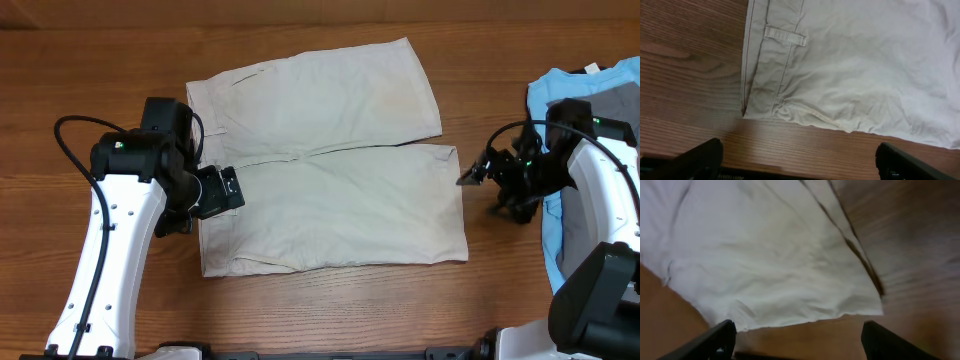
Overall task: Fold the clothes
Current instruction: 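Move the right gripper down to the shorts' lower-right corner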
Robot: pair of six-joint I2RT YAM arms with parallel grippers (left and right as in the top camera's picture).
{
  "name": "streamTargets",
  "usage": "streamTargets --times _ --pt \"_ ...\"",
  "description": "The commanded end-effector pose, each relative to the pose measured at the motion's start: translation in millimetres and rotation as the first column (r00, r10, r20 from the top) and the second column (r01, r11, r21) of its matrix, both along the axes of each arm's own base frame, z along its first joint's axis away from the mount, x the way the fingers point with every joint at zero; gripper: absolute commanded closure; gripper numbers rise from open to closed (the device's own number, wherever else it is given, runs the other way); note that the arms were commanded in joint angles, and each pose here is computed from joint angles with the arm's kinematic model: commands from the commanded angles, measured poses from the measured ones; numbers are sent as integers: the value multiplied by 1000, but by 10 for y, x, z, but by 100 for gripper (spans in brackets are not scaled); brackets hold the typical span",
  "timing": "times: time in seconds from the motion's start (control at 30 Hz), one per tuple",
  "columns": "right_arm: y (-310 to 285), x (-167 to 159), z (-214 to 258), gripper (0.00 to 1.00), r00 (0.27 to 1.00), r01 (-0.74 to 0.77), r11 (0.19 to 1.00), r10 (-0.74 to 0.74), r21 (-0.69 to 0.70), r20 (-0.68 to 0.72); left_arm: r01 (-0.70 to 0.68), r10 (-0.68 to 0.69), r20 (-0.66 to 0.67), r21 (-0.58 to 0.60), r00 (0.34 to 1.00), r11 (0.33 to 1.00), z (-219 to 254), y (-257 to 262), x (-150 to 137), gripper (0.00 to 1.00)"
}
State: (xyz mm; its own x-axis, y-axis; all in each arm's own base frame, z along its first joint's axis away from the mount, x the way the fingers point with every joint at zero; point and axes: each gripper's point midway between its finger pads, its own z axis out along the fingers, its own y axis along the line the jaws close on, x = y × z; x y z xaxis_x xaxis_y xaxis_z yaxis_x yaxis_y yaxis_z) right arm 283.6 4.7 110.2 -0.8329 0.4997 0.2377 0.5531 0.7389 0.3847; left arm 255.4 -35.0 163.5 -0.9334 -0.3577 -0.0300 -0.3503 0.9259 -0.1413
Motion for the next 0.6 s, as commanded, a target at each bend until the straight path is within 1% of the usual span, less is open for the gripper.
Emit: streamTargets --times 0.0,0.1,0.2,0.43,0.57 --pt "-135 -8 -30 6 1000 9 996 -11 -90 -19 -2 2 -2 -7 1000 1000 -2 -14 -11 0" --pt "-158 -33 -48 3 1000 6 994 -9 -106 -29 -2 2 0 -7 1000 1000 -1 -14 -7 0" --pt "-149 -66 -44 3 999 5 995 -10 -102 -44 -2 2 -1 -7 1000 1000 -2 -14 -9 0" --pt "-76 -347 -136 27 988 -4 997 -8 -73 -154 -2 2 -2 -7 1000 1000 -3 -14 -10 0" --pt "-22 -532 -259 27 976 -7 999 -5 -52 -218 -2 2 -1 -7 1000 1000 -2 -14 -9 0"
